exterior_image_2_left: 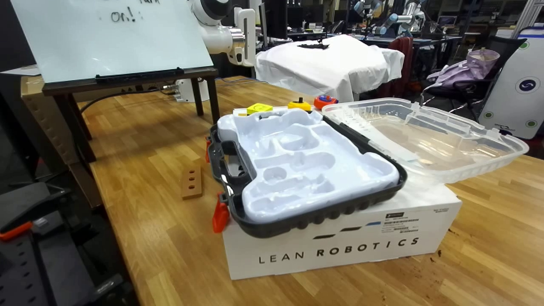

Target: Place the yellow and black block in the toolbox

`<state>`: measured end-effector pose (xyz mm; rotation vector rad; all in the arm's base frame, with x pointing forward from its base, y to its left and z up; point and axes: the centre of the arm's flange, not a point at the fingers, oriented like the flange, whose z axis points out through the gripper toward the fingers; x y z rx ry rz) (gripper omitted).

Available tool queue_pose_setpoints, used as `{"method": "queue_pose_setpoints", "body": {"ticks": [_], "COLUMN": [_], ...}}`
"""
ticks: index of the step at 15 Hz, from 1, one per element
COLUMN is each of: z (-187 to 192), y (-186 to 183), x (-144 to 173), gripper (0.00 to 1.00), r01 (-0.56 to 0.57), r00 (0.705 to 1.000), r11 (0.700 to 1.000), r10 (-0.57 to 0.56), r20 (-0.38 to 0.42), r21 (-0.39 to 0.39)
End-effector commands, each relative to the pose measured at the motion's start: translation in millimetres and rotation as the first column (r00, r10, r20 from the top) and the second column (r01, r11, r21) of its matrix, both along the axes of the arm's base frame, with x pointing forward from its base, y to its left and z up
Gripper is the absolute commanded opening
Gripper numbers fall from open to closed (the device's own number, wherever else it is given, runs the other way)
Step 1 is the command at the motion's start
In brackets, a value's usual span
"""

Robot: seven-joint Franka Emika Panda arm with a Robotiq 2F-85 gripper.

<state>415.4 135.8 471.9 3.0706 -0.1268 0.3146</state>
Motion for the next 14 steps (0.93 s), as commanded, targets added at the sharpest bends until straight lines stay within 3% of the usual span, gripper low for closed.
{"method": "queue_pose_setpoints", "body": {"ticks": [1,2,11,14], "z": [-12.5,-12.1,-15.0,-18.0], "y": [-7.4,-7.9,-9.7,-12.2], "x": [29.2,13.1,23.4,29.9], "gripper": [1.00,1.00,1.00,1.00], "r01": [0.035,0.015,0.024,0.025], "r00": [0.999,1.000,0.999,1.000], "r11": [0.999,1.000,1.000,0.999], "r10": [-0.036,-0.015,-0.024,-0.025], "r20": [-0.018,-0.020,-0.028,0.001], "r21": [-0.012,-0.004,-0.004,0.032]}}
